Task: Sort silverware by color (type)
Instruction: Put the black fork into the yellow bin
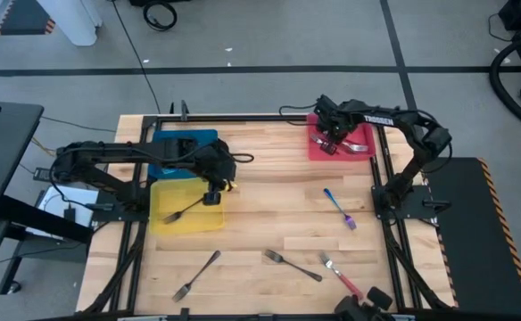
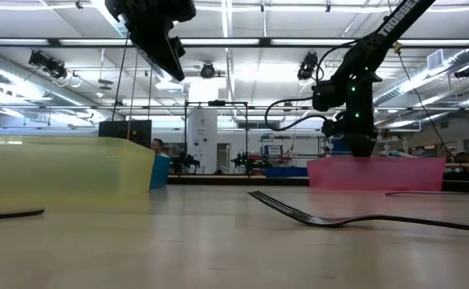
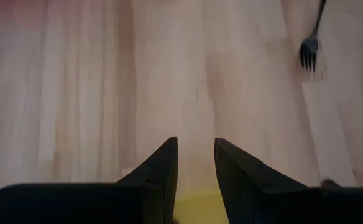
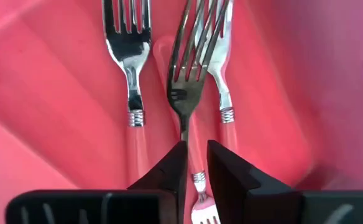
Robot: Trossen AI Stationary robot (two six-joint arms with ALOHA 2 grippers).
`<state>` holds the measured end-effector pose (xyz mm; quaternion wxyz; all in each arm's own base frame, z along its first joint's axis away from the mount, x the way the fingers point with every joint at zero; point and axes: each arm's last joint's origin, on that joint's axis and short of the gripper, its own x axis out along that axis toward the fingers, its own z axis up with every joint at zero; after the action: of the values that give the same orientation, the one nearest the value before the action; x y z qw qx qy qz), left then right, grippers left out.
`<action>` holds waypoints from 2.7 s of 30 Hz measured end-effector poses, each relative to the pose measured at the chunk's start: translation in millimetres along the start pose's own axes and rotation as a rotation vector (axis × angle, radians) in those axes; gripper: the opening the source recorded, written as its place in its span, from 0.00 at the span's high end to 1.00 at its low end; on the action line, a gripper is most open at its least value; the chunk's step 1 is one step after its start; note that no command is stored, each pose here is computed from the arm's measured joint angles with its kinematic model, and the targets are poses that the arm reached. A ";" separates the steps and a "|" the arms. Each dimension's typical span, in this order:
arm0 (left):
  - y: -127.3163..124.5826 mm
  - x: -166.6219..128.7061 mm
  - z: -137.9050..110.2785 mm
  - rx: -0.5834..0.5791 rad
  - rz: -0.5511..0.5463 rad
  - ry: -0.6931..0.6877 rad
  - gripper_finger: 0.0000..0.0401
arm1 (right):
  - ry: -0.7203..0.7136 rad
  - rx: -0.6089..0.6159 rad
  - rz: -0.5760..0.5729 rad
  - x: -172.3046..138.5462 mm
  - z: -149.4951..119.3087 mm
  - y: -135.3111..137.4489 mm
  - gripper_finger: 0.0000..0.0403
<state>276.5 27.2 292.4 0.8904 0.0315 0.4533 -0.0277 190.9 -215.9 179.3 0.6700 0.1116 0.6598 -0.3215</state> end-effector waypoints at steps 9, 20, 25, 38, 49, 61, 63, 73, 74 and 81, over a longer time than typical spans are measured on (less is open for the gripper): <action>-14.0 10.3 4.4 -0.098 -0.031 0.005 0.74 | 0.011 -0.029 -0.057 -11.4 -2.2 13.8 0.77; -44.6 10.7 -0.8 -0.313 -0.081 0.098 0.74 | -0.102 0.067 -0.051 -54.3 -13.6 23.4 0.77; -69.1 9.4 -3.6 -0.396 -0.106 0.142 0.74 | -0.160 0.113 -0.042 -76.9 -25.8 24.4 0.78; -143.4 6.2 -24.0 -0.619 0.048 0.212 0.74 | -0.296 0.215 -0.019 -103.2 -37.0 20.3 0.77; -192.6 37.5 -46.6 -0.713 0.143 0.325 0.74 | -0.309 0.197 0.059 -106.0 -36.5 30.2 0.78; -246.3 59.6 -72.5 -0.770 0.141 0.357 0.74 | -0.316 0.167 0.075 -108.1 -36.3 38.2 0.78; -251.4 66.6 -76.4 -0.782 0.150 0.369 0.74 | -0.317 0.176 0.077 -108.4 -36.2 38.8 0.78; -268.7 94.0 -86.8 -0.809 0.124 0.413 0.74 | -0.312 0.170 0.100 -108.7 -36.8 41.0 0.78; -269.0 96.4 -88.8 -0.809 0.132 0.432 0.74 | -0.311 0.170 0.100 -108.6 -36.8 41.0 0.78; -271.6 108.1 -95.6 -0.807 0.156 0.480 0.75 | -0.310 0.168 0.105 -108.5 -36.8 41.2 0.78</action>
<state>241.9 -237.9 140.4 0.7011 -0.2773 0.6170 0.2256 193.2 -132.4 267.9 0.7678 0.1505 0.5127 -0.3536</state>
